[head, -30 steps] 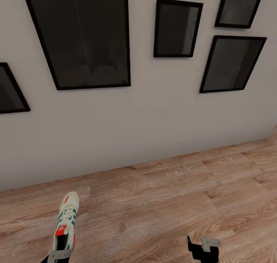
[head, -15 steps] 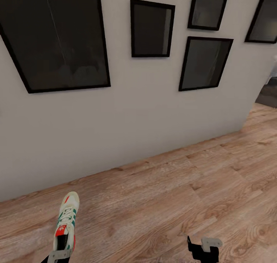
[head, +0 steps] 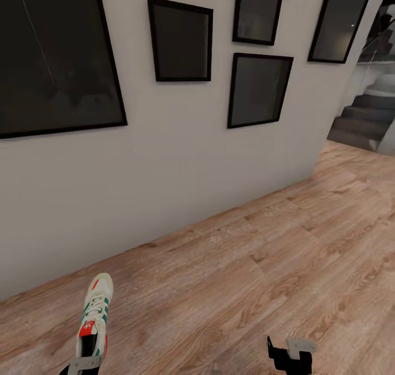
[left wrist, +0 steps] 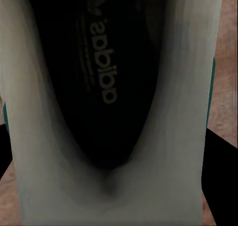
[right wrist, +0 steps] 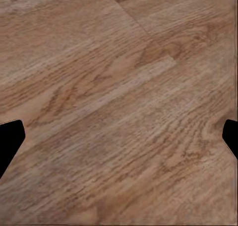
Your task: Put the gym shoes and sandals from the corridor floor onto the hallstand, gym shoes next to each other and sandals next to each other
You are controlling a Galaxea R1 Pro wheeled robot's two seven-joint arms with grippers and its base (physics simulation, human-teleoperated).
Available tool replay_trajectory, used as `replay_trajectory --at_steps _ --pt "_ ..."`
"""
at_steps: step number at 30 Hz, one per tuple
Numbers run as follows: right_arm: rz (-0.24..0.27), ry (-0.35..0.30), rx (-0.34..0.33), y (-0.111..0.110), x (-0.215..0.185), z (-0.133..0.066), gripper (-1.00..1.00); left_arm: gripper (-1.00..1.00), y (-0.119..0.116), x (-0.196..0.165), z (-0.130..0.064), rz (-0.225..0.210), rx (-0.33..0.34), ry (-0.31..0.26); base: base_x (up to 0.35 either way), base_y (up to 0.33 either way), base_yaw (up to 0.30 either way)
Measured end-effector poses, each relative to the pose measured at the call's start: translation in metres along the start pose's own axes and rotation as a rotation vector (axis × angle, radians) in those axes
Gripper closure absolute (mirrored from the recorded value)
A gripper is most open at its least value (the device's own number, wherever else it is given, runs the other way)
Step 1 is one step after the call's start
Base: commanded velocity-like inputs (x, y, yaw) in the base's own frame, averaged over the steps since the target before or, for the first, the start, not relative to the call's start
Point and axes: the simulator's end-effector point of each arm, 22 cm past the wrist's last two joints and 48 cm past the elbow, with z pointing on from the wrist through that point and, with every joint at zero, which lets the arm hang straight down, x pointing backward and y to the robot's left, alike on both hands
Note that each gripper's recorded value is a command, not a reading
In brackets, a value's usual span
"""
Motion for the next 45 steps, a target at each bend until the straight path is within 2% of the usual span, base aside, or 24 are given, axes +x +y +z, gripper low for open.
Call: replay_trajectory --at_steps 45 --pt "0.0 0.0 0.0 0.0004 -0.0003 0.0001 -1.0 1.0 -0.0002 0.0 0.0 0.001 0.001 0.0 0.0 0.0 -0.276"
